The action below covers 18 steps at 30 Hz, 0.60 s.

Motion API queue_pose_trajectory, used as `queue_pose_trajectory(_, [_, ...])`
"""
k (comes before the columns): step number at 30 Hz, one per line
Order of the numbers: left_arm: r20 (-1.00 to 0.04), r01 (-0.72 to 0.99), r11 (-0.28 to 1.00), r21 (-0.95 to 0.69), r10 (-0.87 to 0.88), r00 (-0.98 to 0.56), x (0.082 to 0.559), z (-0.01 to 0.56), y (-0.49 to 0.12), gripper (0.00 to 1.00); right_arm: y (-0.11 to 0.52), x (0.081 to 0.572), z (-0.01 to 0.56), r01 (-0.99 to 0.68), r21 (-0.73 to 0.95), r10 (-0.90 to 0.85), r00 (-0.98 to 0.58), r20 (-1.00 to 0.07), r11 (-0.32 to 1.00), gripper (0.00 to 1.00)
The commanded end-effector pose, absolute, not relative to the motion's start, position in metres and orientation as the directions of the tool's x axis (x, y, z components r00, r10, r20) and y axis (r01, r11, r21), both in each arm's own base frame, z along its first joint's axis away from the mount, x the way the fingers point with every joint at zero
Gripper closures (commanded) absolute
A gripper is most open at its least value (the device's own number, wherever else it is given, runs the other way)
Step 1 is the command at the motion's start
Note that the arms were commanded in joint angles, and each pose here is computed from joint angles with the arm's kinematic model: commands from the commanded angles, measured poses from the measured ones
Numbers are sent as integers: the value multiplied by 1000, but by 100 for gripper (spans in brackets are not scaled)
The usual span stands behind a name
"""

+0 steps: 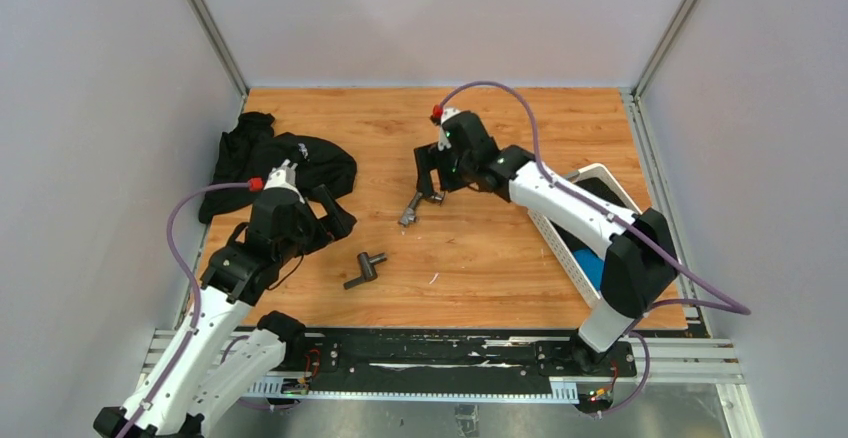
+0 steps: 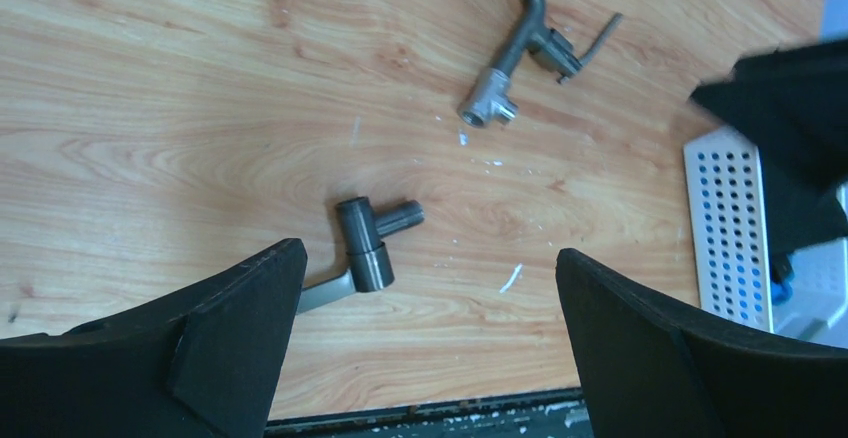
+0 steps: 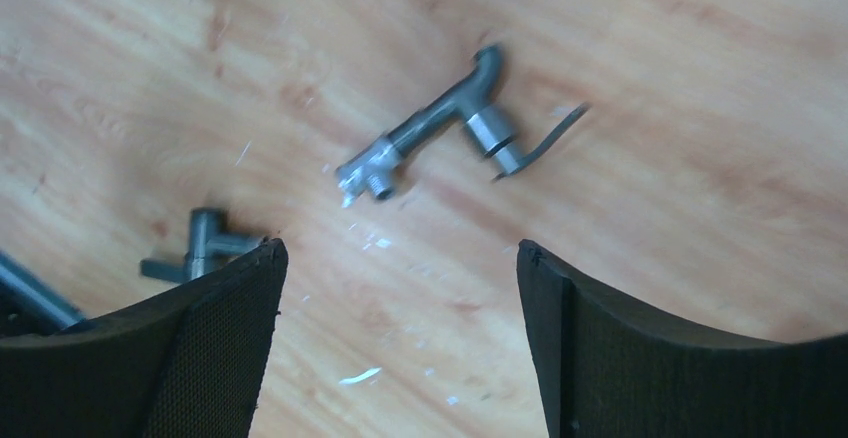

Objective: Install the water faucets
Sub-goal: Place the water faucet at the center of the board.

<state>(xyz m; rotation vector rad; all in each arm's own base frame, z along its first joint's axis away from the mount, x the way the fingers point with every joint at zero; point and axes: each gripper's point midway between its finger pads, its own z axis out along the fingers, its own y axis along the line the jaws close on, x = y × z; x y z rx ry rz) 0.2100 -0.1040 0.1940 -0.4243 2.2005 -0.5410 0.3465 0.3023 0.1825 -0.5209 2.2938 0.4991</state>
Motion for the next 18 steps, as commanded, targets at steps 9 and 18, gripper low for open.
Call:
queue_pose_trajectory(9, [-711,-153,917,-369,-384,-589,208,238,-76,0,356,239,121,-421,247,-180,-747,-640,873,20])
queue_pose_trajectory(18, [-747,-118,901,-418,-415,-519,209,271,-75,0,406,182,90,-501,232,-310,-772,-555,834,20])
